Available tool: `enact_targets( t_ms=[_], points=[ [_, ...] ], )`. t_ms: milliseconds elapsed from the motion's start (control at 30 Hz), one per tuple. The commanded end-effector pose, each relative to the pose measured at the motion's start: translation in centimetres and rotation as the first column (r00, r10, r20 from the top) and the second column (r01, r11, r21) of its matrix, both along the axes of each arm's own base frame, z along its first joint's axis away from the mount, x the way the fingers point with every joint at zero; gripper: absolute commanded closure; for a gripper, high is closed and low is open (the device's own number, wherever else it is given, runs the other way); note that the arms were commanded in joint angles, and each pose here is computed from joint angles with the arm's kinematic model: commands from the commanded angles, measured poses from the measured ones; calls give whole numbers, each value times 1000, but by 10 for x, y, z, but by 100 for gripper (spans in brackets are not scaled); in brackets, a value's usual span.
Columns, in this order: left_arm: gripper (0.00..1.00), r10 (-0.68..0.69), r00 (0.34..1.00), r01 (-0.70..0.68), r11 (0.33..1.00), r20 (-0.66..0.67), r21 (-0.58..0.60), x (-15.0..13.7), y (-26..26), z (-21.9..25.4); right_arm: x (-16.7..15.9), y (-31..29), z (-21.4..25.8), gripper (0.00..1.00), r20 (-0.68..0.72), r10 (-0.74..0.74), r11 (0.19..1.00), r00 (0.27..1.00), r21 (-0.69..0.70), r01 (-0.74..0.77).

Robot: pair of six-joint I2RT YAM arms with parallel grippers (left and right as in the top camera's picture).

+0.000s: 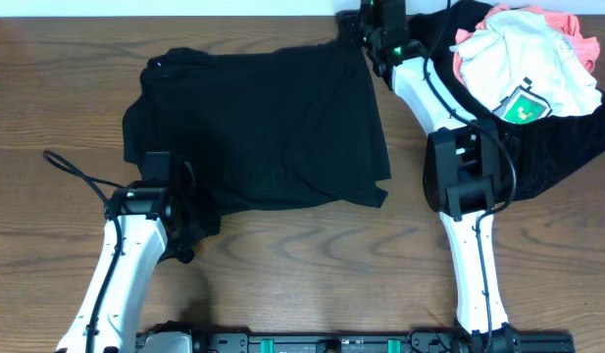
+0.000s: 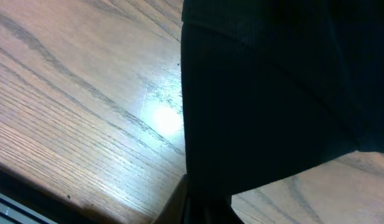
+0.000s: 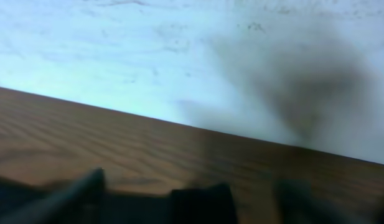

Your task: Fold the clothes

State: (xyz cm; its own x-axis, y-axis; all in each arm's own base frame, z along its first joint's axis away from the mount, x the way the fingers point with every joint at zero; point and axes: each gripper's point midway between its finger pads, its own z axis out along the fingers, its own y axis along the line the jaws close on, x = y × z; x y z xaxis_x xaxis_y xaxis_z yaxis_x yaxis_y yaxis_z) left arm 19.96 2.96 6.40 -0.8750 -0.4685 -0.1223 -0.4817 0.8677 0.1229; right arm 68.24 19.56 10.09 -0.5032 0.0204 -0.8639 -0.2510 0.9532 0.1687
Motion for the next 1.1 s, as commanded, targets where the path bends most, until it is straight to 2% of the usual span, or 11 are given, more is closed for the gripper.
enact_targets(
  t_ms=[0,133,300,500,667,867,1067],
  points=[
    [94,12,1000,-12,1000,15,11,3,2,4,-1,-8,33,12,15,-30,1000,999,8,29],
    [94,12,1000,-12,1000,16,11,3,2,4,-30,-16,53,20,-96,-29,999,995,-29,27],
    [94,12,1000,-12,1000,16,11,3,2,4,-103,-33,92,36,-299,-35,996,954,-90,8],
    [94,12,1000,-12,1000,21,11,4,2,4,-189,-43,101,53,-542,-10,993,840,-104,-56],
    [94,12,1000,-12,1000,21,11,4,2,4,-236,-48,91,64,-672,-14,988,740,-122,-92],
    [94,12,1000,-12,1000,21,11,4,2,4,-284,-49,49,64,-749,-39,978,662,-166,-130],
    [94,12,999,-13,1000,31,11,7,2,5,-336,-39,9,60,-745,37,977,666,-113,-180]
  ],
)
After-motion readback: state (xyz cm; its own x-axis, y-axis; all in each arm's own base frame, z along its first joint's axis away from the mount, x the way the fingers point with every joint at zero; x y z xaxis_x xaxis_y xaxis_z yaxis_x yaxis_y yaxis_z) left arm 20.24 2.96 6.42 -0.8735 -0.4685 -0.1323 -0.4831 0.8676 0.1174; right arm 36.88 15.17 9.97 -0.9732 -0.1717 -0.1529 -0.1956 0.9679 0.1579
